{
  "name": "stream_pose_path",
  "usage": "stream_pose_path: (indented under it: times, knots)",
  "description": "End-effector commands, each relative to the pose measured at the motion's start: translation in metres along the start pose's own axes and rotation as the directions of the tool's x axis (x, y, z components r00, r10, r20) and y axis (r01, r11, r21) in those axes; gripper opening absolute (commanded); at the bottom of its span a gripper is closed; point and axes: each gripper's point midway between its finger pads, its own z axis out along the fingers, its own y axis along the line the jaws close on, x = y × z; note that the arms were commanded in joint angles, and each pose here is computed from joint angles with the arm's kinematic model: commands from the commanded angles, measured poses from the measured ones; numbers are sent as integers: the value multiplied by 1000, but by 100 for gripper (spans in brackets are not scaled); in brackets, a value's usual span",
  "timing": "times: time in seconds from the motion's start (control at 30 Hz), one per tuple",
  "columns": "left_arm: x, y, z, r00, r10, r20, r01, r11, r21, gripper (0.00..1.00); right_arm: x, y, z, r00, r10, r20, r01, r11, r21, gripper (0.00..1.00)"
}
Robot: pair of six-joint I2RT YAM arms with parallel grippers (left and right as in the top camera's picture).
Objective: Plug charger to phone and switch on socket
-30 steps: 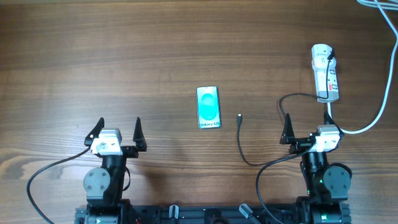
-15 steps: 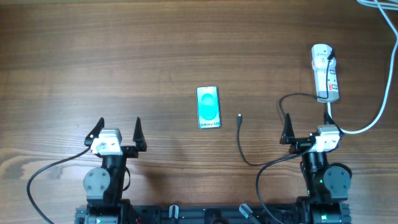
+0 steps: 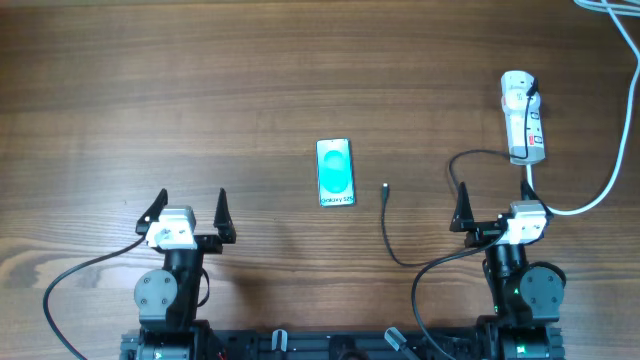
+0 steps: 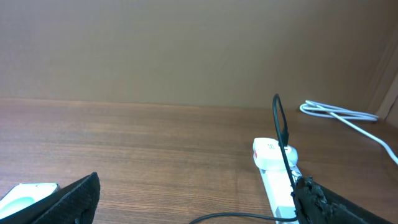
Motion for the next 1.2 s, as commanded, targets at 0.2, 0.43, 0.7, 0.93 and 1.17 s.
stream_pose_path:
  times: [0.2,0.43,0.7,0.93,1.17]
  knots:
    - [1,1,0,1000,-10,1,10,1000,-5,100,-1,2,0,1000,-12,7,12,1000,-6,100]
    - [1,1,0,1000,-10,1,10,1000,-5,100,-1,2,0,1000,-12,8,12,1000,-6,100]
    - [-6,-31,-3,997,-72,17,68,981,183,100,-1,2,0,1000,-12,7,12,1000,-6,100]
    - [-56,-99,-39,973,-201,116,93,795,600,100,-1,2,0,1000,-12,7,12,1000,-6,100]
    - [-147,-65,-53,846,-426,321,220,827,518,100,-1,2,0,1000,-12,7,12,1000,-6,100]
